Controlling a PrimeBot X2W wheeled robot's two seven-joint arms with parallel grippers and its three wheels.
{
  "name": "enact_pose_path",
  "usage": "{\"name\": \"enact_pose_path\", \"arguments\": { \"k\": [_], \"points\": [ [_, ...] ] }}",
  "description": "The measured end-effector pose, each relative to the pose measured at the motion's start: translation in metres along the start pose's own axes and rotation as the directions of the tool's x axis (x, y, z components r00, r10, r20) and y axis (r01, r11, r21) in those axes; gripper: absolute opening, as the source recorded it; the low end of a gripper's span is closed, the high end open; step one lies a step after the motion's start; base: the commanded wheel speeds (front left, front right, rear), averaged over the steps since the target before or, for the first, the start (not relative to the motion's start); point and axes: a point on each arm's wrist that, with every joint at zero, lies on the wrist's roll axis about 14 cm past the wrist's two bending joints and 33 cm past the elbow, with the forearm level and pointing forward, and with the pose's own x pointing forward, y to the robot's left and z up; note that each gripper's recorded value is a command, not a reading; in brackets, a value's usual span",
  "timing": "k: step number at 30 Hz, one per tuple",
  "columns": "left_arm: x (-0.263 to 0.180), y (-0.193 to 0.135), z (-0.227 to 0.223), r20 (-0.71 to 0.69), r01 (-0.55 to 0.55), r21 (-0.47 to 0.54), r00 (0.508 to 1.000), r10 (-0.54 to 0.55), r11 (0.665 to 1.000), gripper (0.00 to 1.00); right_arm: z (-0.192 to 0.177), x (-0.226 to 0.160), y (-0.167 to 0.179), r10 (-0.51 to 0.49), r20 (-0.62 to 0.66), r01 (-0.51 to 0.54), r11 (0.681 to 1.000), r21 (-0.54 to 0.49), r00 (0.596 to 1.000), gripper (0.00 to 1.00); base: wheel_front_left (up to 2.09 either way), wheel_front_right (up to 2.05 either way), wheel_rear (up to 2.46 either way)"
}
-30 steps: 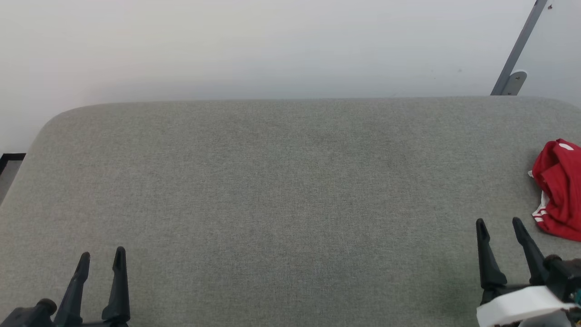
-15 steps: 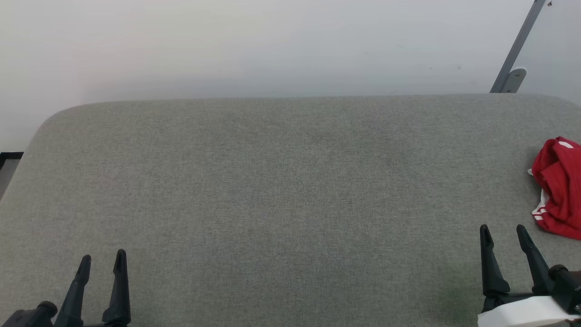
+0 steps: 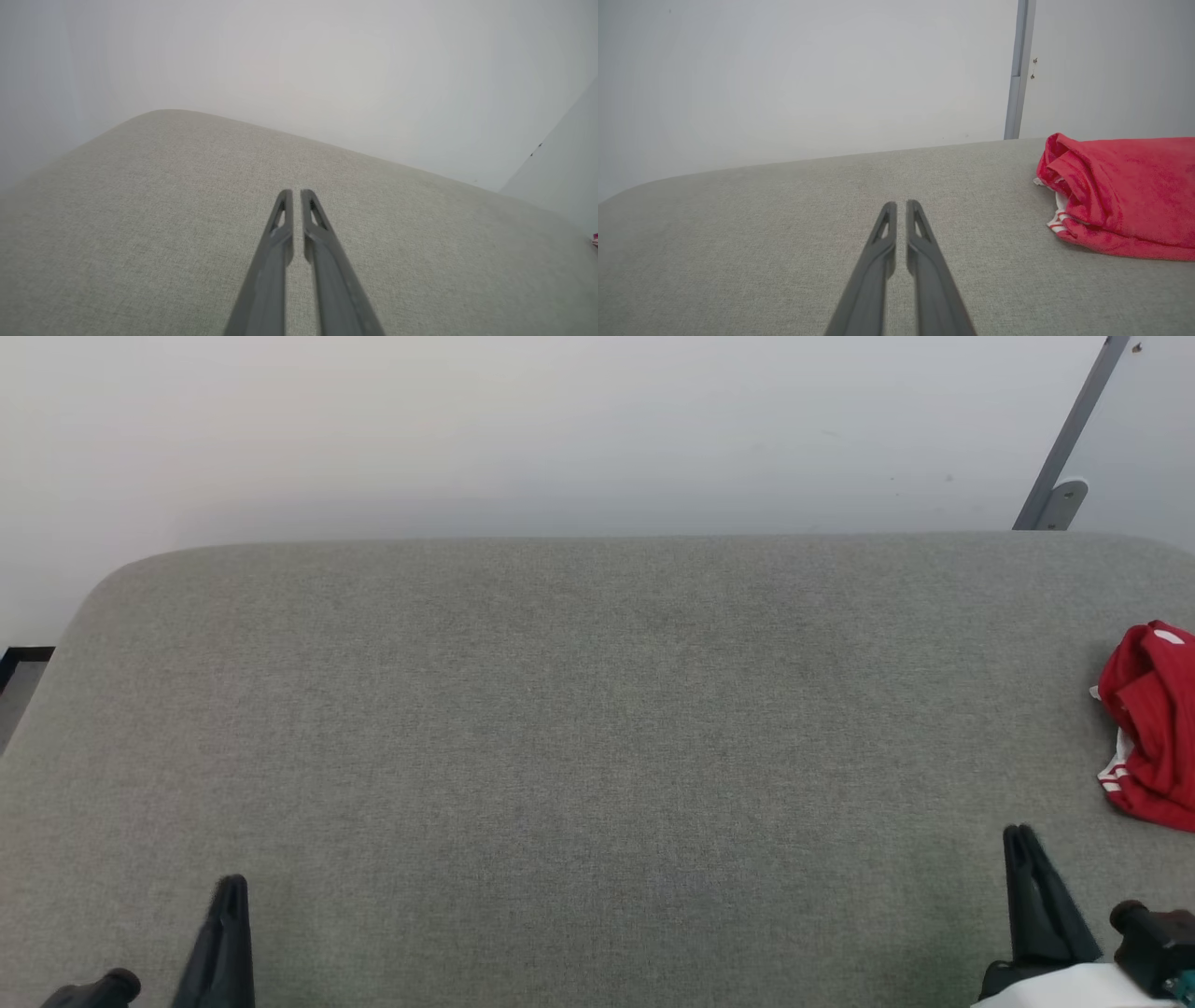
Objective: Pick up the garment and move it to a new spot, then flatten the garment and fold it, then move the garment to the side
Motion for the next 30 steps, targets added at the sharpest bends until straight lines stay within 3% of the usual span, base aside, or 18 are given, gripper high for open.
{"name": "enact_pose_path", "arguments": {
  "k": [4,7,14,30],
  "points": [
    [-0.001,0.000,-0.007,-0.025,-0.018,-0.056,1.000,0.017,0.998,0.00,-0.006,-0.002,-0.002,-0.018,-0.024,0.020,0.998,0.059,1.000,0.00,0.00,0.00,0.00],
    [0.002,0.003,-0.010,-0.043,-0.049,-0.167,0.998,0.043,0.985,0.00,-0.007,0.000,-0.005,-0.045,-0.039,0.051,0.981,0.185,0.998,0.00,0.00,0.00,0.00],
    [0.008,0.001,-0.010,-0.046,-0.069,-0.279,0.997,0.058,0.958,0.00,-0.009,0.003,-0.007,-0.063,-0.055,0.076,0.951,0.300,0.997,0.00,0.00,0.00,0.00],
    [0.020,-0.002,-0.010,-0.063,-0.090,-0.473,0.996,0.068,0.876,0.00,-0.007,0.012,-0.006,-0.078,-0.069,0.102,0.848,0.519,0.995,0.00,0.00,0.00,0.00]
  ]
}}
